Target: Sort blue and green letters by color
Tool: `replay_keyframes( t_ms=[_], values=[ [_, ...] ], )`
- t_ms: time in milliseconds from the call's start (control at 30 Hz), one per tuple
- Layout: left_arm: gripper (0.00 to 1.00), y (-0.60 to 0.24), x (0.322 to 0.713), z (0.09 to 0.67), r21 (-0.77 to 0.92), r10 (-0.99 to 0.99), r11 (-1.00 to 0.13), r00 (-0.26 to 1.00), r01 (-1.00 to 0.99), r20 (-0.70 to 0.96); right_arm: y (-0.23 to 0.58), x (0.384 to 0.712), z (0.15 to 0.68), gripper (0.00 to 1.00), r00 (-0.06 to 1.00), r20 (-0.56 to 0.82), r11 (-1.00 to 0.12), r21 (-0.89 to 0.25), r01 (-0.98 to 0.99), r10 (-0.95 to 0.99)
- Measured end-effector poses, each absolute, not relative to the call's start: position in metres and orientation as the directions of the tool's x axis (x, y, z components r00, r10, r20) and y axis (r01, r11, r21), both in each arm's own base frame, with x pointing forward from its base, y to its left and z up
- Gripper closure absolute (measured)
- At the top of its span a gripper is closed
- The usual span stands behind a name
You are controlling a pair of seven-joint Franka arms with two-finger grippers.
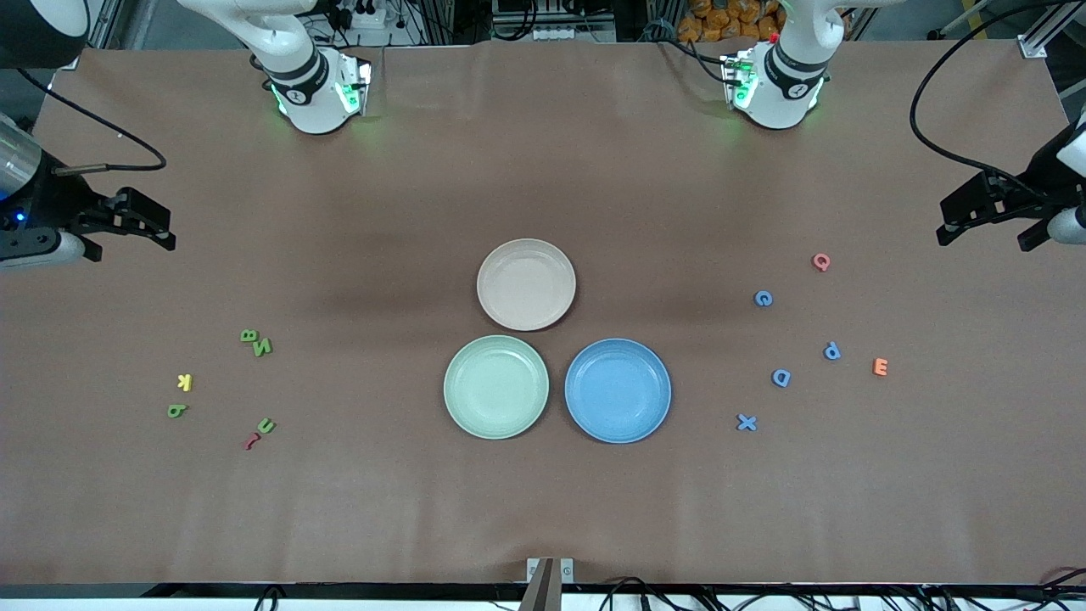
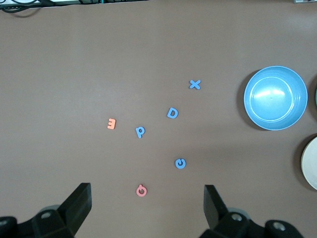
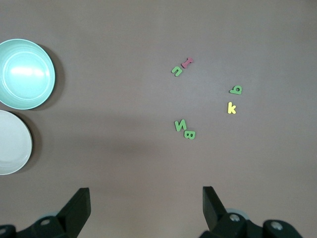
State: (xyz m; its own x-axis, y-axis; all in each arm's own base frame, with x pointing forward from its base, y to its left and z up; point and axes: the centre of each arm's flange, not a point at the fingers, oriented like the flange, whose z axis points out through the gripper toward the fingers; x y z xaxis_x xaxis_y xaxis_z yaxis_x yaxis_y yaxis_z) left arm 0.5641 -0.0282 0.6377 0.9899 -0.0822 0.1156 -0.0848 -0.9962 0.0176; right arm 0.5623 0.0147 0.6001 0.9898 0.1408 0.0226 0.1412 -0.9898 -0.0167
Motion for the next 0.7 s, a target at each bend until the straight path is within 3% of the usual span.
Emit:
replay_keyframes(
  t_ms=[700],
  values=[
    [0.00, -0.027, 0.576, 0.601, 0.022, -0.076, -0.997, 0.997, -0.077, 0.026, 0.014, 0.562, 0.600, 0.00, 0.990, 0.023, -0.990, -0.017, 0.140, 0.140]
  ],
)
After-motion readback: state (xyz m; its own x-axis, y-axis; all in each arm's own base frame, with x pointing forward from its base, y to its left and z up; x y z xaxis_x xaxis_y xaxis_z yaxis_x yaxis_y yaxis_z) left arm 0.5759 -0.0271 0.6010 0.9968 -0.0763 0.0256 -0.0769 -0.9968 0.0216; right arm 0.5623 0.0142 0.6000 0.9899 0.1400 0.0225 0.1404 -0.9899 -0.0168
